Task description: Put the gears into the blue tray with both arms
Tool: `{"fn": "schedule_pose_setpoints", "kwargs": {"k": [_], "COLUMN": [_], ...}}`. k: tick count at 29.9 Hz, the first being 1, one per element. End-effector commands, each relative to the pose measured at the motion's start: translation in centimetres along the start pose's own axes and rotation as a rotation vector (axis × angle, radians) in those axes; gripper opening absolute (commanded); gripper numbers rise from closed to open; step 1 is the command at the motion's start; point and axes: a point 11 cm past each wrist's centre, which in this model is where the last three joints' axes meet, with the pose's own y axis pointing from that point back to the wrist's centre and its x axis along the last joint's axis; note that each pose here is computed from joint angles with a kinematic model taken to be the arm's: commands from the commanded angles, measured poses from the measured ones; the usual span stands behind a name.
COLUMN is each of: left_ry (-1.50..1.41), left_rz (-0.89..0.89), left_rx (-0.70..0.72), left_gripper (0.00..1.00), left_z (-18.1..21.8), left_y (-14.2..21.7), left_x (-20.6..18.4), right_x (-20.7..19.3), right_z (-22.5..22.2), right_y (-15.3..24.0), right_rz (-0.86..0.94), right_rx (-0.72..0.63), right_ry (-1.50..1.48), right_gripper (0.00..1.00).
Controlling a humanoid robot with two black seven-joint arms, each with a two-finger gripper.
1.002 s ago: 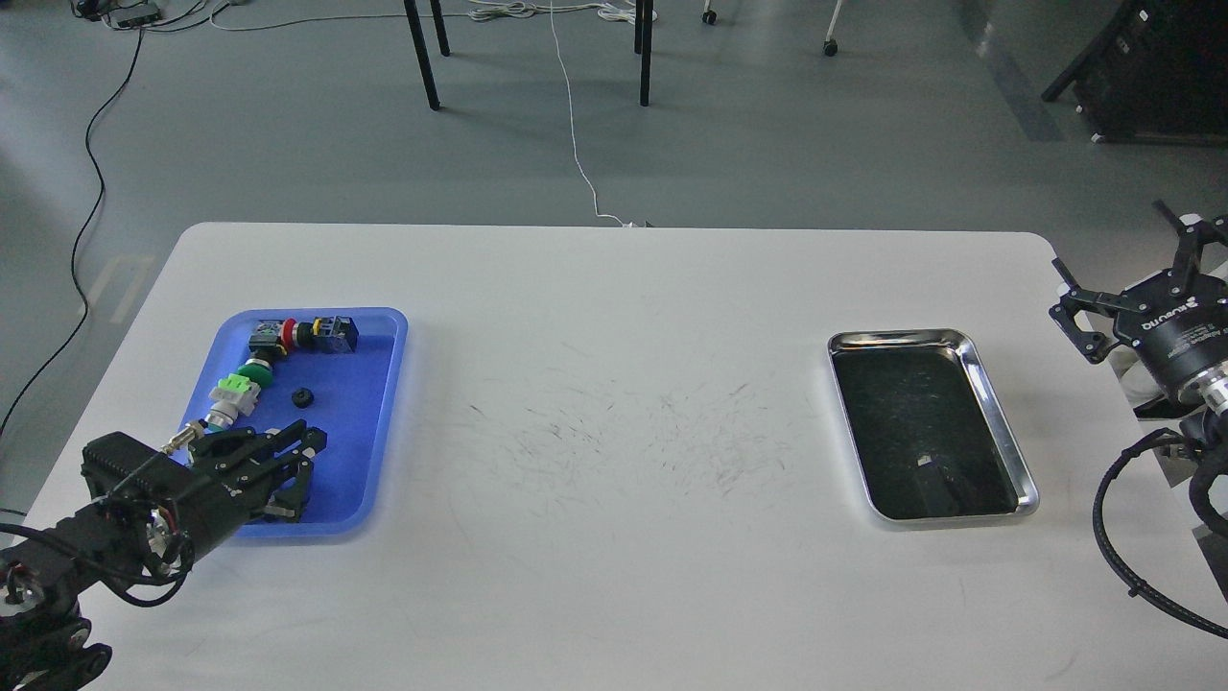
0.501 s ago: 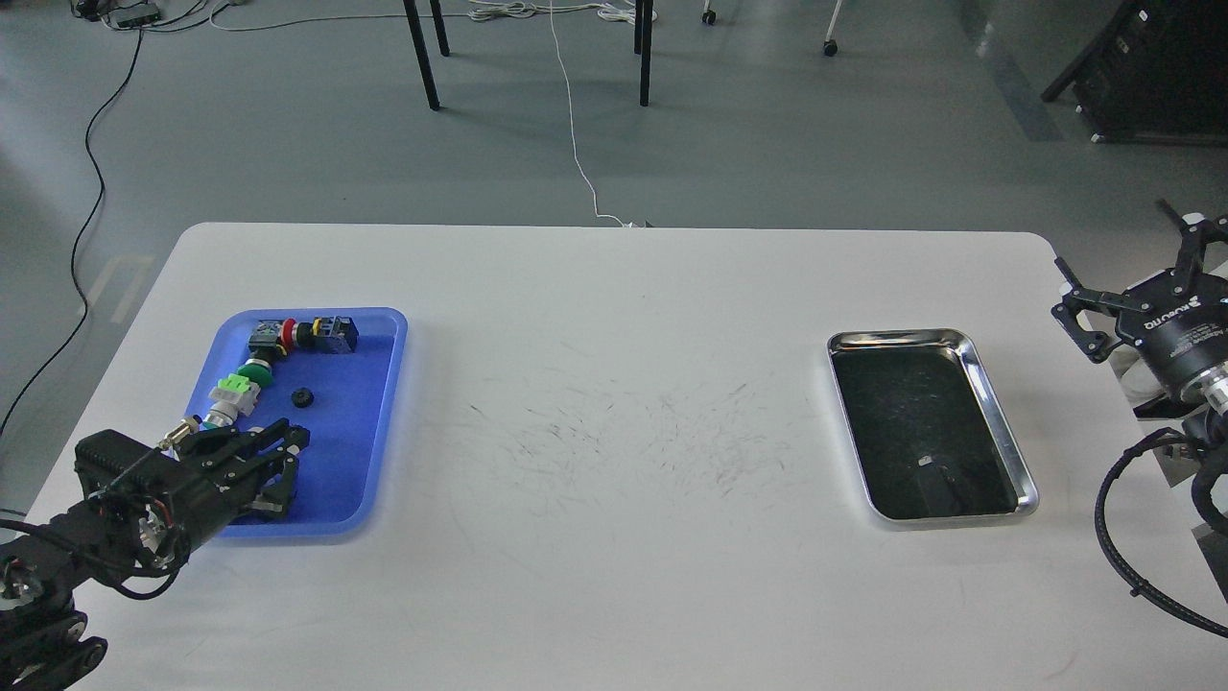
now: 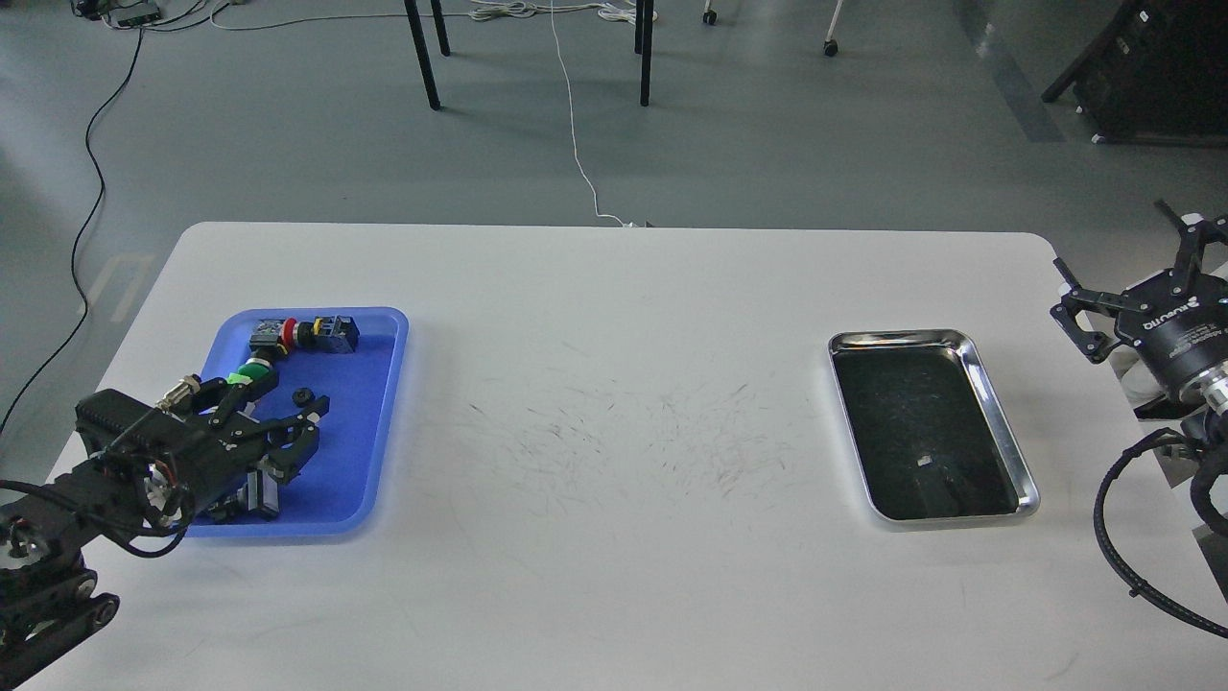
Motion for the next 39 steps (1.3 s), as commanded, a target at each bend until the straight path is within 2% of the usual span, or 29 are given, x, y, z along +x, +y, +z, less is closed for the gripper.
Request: {"fn": "schedule_pose_setpoints", "kwargs": {"k": [1,5,9,12,15,20,23,26,28,31,34,39], "left_ry": [0.041,0.254,0.629,0.95,1.213,1.596,1.719,1.792,1.862,1.982,2.041,2.055], "left_rz": [0.072,0.199,0.338,0.449,0.472,0.423,0.337,0.239,0.275,0.379,0.368,0.346], "left_rx": [0.006,0.026,0.073,0.057,0.028,-0.048,-0.134,-0.213,-0.237,-0.25,-0.33,-0.318], "left_gripper": [0.96,0.96,0.96,0.96,0.97,0.97,0.97,0.97,0.97,0.97,0.97,0.98], "left_z": [-0.3,-0.4,-1.1,-0.7,-0.5,-0.7,0.4,1.5,0.5,-1.7,-1.4,-0.8], "left_y": [-1.0,-2.6,-4.4,-6.7,-8.5,-10.8,-11.6,-11.2,-10.8,-10.3,-10.4,-10.8], "left_x": [2.9,7.4,12.0,16.4,19.1,19.4,18.0,14.8,14.5,15.3,15.9,15.7], "right_x": [-0.3,-1.4,-3.1,-5.1,-7.3,-9.8,-9.3,-7.2,-5.3,-4.6,-4.4,-4.7], "right_z": [-0.1,-0.6,-2.4,-3.0,-3.0,-1.8,-1.1,-0.3,0.2,0.3,0.8,0.6], "right_y": [-0.2,-0.5,-1.1,-2.5,-4.0,-5.2,-5.2,-4.3,-3.4,-2.9,-2.5,-2.5], "right_rz": [-0.009,-0.041,-0.088,-0.139,-0.139,-0.157,-0.141,-0.09,-0.045,-0.029,-0.023,-0.042], "right_rx": [0.004,0.011,0.026,0.033,0.036,-0.005,-0.03,-0.052,-0.058,-0.065,-0.067,-0.053], "right_ry": [0.0,-0.001,0.025,0.029,0.025,0.009,0.0,-0.001,-0.011,-0.026,-0.077,-0.095], "right_gripper": [0.96,0.97,0.97,0.97,0.97,0.97,0.97,0.97,0.97,0.98,0.98,0.98]}}
